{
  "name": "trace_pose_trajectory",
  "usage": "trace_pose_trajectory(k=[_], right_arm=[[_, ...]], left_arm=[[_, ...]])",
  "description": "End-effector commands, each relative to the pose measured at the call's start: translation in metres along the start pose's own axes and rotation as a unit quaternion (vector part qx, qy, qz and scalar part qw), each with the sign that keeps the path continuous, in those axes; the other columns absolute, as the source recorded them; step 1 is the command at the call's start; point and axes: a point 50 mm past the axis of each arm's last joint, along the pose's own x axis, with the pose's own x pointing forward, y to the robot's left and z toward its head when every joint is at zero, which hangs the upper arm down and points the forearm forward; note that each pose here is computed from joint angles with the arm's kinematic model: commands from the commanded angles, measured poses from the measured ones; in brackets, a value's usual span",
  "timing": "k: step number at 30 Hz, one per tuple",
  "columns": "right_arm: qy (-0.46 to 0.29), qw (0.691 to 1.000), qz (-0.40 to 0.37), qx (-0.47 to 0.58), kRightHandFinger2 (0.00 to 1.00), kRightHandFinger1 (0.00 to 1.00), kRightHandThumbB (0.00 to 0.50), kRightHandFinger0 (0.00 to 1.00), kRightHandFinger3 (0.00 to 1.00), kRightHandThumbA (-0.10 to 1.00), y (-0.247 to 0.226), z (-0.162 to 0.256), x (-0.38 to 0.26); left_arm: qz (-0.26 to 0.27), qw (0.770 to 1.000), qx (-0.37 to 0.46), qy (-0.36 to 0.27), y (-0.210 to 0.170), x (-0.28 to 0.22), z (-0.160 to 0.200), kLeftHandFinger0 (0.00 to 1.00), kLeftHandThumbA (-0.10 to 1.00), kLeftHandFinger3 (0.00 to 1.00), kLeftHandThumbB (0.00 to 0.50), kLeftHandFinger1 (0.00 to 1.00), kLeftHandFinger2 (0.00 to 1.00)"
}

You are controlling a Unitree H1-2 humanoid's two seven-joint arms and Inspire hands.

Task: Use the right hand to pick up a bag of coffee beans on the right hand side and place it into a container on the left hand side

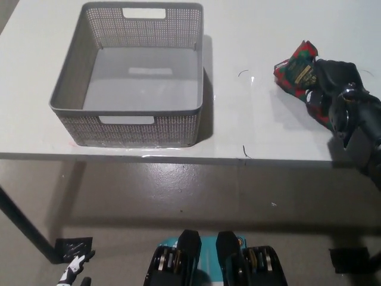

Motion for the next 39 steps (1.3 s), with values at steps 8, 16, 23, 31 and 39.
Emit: trace_pose_trajectory(k=[8,16,23,31,39], right_arm=[[-0.07,0.983,-0.15,0.083,0.62,0.15,0.219,0.0,0.38,-0.1,-0.05,0.026,0.007],[-0.142,0.954,-0.24,0.11,0.85,0.38,0.178,0.0,0.8,-0.1,-0.125,0.072,0.009],[-0.203,0.924,-0.296,0.13,0.87,0.38,0.148,0.0,0.94,-0.1,-0.196,0.131,-0.002],[-0.276,0.893,-0.33,0.133,0.88,0.48,0.162,0.0,1.0,-0.1,-0.24,0.203,-0.03],[-0.335,0.864,-0.33,0.182,0.89,0.42,0.234,0.0,0.95,-0.1,-0.26,0.277,-0.062]], left_arm=[[-0.002,1.0,-0.012,-0.022,-0.001,-0.002,0.006,1.0,1.0,1.0,0.454,1.0,1.0],[-0.003,1.0,-0.008,-0.015,-0.003,-0.001,-0.001,1.0,1.0,1.0,0.467,1.0,1.0],[-0.002,1.0,-0.008,-0.01,-0.006,0.0,-0.004,1.0,1.0,1.0,0.453,1.0,1.0],[-0.013,1.0,0.0,-0.007,-0.008,0.0,-0.004,1.0,1.0,1.0,0.45,1.0,1.0],[-0.022,1.0,-0.006,-0.005,-0.013,0.005,-0.004,1.0,1.0,1.0,0.462,1.0,1.0]])
